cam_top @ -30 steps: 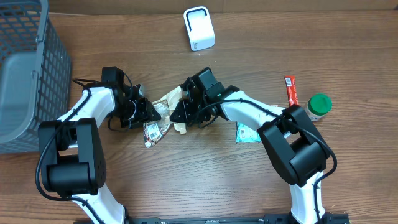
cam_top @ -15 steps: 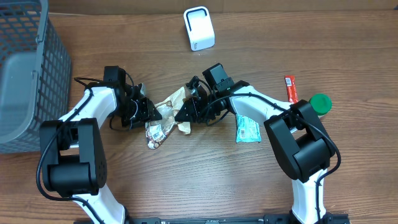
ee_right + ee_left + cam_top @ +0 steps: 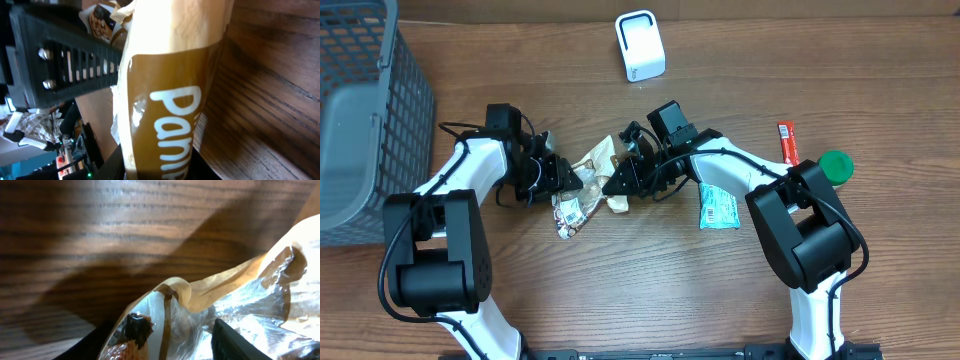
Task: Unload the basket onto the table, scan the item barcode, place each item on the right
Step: 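Release the bag with the left gripper and lift it with the right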
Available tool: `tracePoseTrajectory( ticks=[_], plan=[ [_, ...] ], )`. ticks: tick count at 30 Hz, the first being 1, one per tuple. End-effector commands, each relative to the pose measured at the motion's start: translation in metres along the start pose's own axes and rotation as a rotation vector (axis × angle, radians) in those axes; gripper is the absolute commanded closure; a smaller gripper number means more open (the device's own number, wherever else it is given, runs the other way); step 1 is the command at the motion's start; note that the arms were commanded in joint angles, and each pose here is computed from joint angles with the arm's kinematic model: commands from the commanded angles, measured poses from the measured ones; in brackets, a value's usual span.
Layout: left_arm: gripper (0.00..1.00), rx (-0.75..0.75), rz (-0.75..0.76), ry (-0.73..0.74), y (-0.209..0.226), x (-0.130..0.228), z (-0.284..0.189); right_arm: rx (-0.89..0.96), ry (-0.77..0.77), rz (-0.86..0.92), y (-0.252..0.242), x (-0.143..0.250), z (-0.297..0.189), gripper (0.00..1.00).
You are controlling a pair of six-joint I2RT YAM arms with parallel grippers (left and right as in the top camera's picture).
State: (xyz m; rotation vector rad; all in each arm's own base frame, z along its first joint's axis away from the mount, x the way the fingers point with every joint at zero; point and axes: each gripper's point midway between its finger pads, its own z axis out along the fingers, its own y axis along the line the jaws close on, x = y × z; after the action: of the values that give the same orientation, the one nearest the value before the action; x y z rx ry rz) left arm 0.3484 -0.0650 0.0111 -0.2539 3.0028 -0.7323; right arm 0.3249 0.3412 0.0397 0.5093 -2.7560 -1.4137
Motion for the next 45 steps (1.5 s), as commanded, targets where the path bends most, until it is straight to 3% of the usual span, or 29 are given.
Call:
tracePoseTrajectory(
  ticks=[1,8,13,14,15,16,22,30,37,41,45],
  plan=[
    [0.43,-0.057,0.031,-0.04,0.014,-0.018,-0.008,-0.025,0.015,-0.039,0.004,0.003,0.002,0.96],
    [0.4,-0.083,0.041,-0.194,0.022,-0.064,-0.051,-0.017,0.04,-0.111,0.001,0.011,0.001,0.96],
    [0.38,-0.088,0.014,-0.228,0.032,-0.073,-0.062,-0.019,0.035,-0.117,0.002,0.009,0.001,0.96],
    [0.36,-0.101,0.006,-0.229,0.036,-0.073,-0.063,-0.019,0.034,-0.118,0.002,0.009,0.001,0.96],
    [0.14,-0.126,-0.01,-0.232,0.042,-0.074,-0.064,-0.019,0.033,-0.119,0.002,0.009,0.001,0.96],
    [0.09,-0.159,-0.028,-0.235,0.048,-0.074,-0.065,-0.02,0.031,-0.119,0.002,0.008,0.001,0.96],
    [0.0,-0.407,-0.104,-0.254,0.091,-0.071,-0.077,0.033,0.003,-0.132,0.004,0.003,-0.005,0.96],
    [0.0,-0.473,-0.097,-0.266,0.101,-0.073,-0.083,0.14,-0.091,-0.186,0.016,-0.014,-0.034,0.96],
    [0.0,-0.357,0.05,-0.305,0.07,-0.09,-0.09,0.184,-0.132,-0.204,0.026,-0.018,-0.051,0.96],
    [0.0,-0.371,0.109,-0.374,0.061,-0.105,-0.112,0.188,-0.119,-0.191,0.024,-0.015,-0.051,0.96],
    [0.0,-0.356,0.283,-0.379,0.05,-0.112,-0.113,0.185,-0.115,-0.186,0.024,-0.013,-0.051,0.96]
  ],
)
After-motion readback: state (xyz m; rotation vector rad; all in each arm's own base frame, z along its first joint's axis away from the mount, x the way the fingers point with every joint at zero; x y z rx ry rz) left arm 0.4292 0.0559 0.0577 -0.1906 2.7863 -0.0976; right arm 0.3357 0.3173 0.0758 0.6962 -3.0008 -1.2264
